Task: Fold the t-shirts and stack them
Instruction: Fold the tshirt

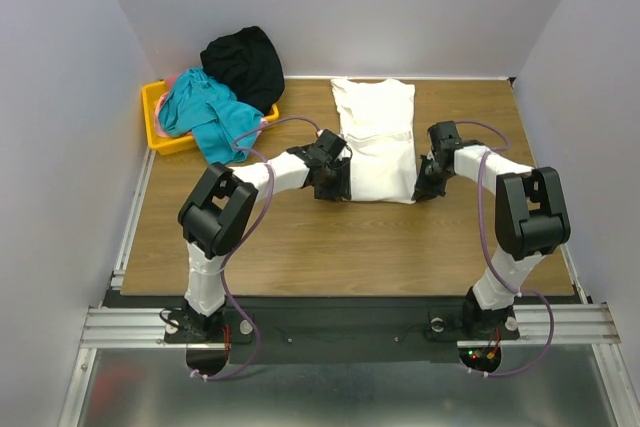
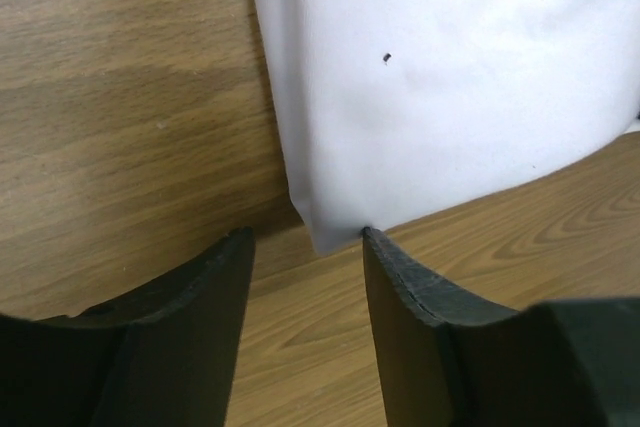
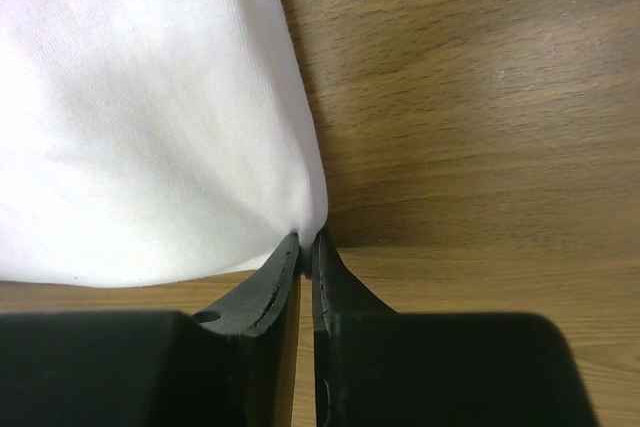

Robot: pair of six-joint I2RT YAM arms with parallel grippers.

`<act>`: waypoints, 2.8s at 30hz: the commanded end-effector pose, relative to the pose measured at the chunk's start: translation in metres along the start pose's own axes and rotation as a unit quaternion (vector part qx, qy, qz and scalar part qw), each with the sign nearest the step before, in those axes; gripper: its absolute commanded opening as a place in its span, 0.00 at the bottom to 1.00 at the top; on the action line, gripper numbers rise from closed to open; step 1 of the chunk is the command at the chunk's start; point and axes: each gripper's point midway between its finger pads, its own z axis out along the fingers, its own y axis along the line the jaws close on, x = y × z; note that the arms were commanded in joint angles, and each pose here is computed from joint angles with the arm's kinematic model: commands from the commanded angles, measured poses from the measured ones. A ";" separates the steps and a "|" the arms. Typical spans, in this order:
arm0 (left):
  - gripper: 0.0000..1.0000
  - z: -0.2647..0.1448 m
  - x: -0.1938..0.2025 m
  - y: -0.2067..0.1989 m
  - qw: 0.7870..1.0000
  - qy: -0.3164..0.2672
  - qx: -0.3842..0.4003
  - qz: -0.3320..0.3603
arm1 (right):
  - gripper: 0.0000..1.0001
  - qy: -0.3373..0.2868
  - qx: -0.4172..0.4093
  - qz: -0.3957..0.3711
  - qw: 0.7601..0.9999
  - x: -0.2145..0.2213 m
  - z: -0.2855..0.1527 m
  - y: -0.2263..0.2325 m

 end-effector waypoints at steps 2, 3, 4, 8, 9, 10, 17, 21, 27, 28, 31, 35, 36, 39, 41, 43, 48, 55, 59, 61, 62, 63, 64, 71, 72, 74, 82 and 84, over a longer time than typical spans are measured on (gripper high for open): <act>0.56 0.005 -0.011 -0.001 1.000 -0.010 -0.014 0.006 | 0.09 0.002 -0.008 -0.009 1.000 -0.006 0.003 0.004; 0.56 0.005 -0.012 -0.002 1.000 -0.011 -0.013 0.009 | 0.09 0.003 -0.012 -0.009 1.000 -0.006 0.003 0.006; 0.56 0.007 -0.011 0.000 1.000 -0.009 -0.015 0.010 | 0.09 0.004 -0.013 -0.006 1.000 -0.006 0.003 0.006; 0.55 0.013 -0.008 0.006 1.000 -0.004 -0.027 0.015 | 0.08 0.006 -0.016 -0.007 1.000 -0.004 0.003 0.007; 0.51 0.014 -0.008 0.006 1.000 -0.004 -0.027 0.016 | 0.08 0.007 -0.018 -0.008 1.000 -0.003 0.003 0.007; 0.49 0.014 -0.008 0.006 1.000 -0.005 -0.026 0.015 | 0.08 0.005 -0.017 -0.009 1.000 -0.004 0.002 0.007; 0.32 0.017 -0.006 0.000 1.000 0.000 -0.018 0.023 | 0.08 0.009 -0.016 -0.011 1.000 0.003 0.000 0.004; 0.08 0.017 0.000 0.003 1.000 0.006 -0.020 0.021 | 0.03 0.010 -0.018 -0.011 1.000 0.007 -0.001 0.003; 0.00 0.004 0.001 -0.004 1.000 0.004 -0.003 0.027 | 0.00 -0.001 -0.039 -0.021 0.999 0.009 -0.017 0.008; 0.00 0.001 0.004 -0.004 1.000 0.006 -0.001 0.031 | 0.00 -0.007 -0.047 -0.022 0.999 0.009 -0.026 0.011; 0.00 -0.015 0.009 -0.007 0.999 0.007 0.011 0.040 | 0.00 -0.008 -0.055 -0.021 0.998 0.018 -0.041 0.011; 0.00 -0.032 0.024 -0.012 0.998 0.024 0.037 0.049 | 0.00 0.003 -0.058 -0.025 0.998 0.033 -0.053 0.007; 0.00 -0.037 0.027 -0.015 0.997 0.027 0.043 0.053 | 0.00 0.006 -0.059 -0.026 0.998 0.037 -0.055 0.006; 0.00 -0.046 0.045 -0.022 0.996 0.043 0.050 0.065 | 0.00 0.027 -0.065 -0.026 0.997 0.053 -0.063 0.004; 0.00 -0.055 0.056 -0.027 0.994 0.054 0.064 0.064 | 0.00 0.047 -0.076 -0.022 0.996 0.066 -0.068 0.004; 0.00 -0.061 0.071 -0.031 0.993 0.069 0.074 0.056 | 0.00 0.062 -0.089 -0.018 0.994 0.079 -0.078 0.006; 0.00 -0.086 0.088 -0.046 0.991 0.076 0.106 0.041 | 0.00 0.066 -0.091 -0.022 0.993 0.091 -0.104 0.004; 0.00 -0.129 0.107 -0.073 0.984 0.088 0.151 0.022 | 0.00 0.065 -0.090 -0.023 0.994 0.103 -0.144 0.001; 0.00 -0.158 0.118 -0.088 0.979 0.096 0.180 0.018 | 0.00 0.075 -0.092 -0.021 0.993 0.115 -0.168 0.000; 0.00 -0.167 0.121 -0.089 0.978 0.099 0.184 0.004 | 0.00 0.082 -0.089 -0.018 0.992 0.120 -0.179 -0.001; 0.00 -0.172 0.122 -0.089 0.977 0.099 0.187 0.000 | 0.00 0.083 -0.089 -0.018 0.992 0.122 -0.184 -0.002; 0.00 -0.183 0.122 -0.092 0.976 0.094 0.196 -0.009 | 0.00 0.079 -0.091 -0.017 0.993 0.123 -0.190 -0.001; 0.00 -0.186 0.125 -0.091 0.976 0.097 0.196 -0.014 | 0.00 0.082 -0.094 -0.014 0.992 0.126 -0.194 -0.001; 0.00 -0.215 0.133 -0.097 0.970 0.093 0.221 -0.050 | 0.00 0.066 -0.113 0.016 0.991 0.125 -0.229 0.010; 0.00 -0.220 0.129 -0.101 0.967 0.083 0.234 -0.057 | 0.00 0.060 -0.114 0.017 0.991 0.118 -0.231 0.013; 0.00 -0.220 0.125 -0.102 0.965 0.074 0.243 -0.066 | 0.00 0.050 -0.109 0.013 0.993 0.108 -0.232 0.015; 0.00 -0.193 0.091 -0.095 0.967 0.045 0.243 -0.066 | 0.00 -0.026 -0.118 0.003 0.993 0.034 -0.216 0.041; 0.00 -0.187 0.082 -0.089 0.970 0.039 0.232 -0.067 | 0.00 -0.034 -0.118 0.001 0.992 0.024 -0.210 0.044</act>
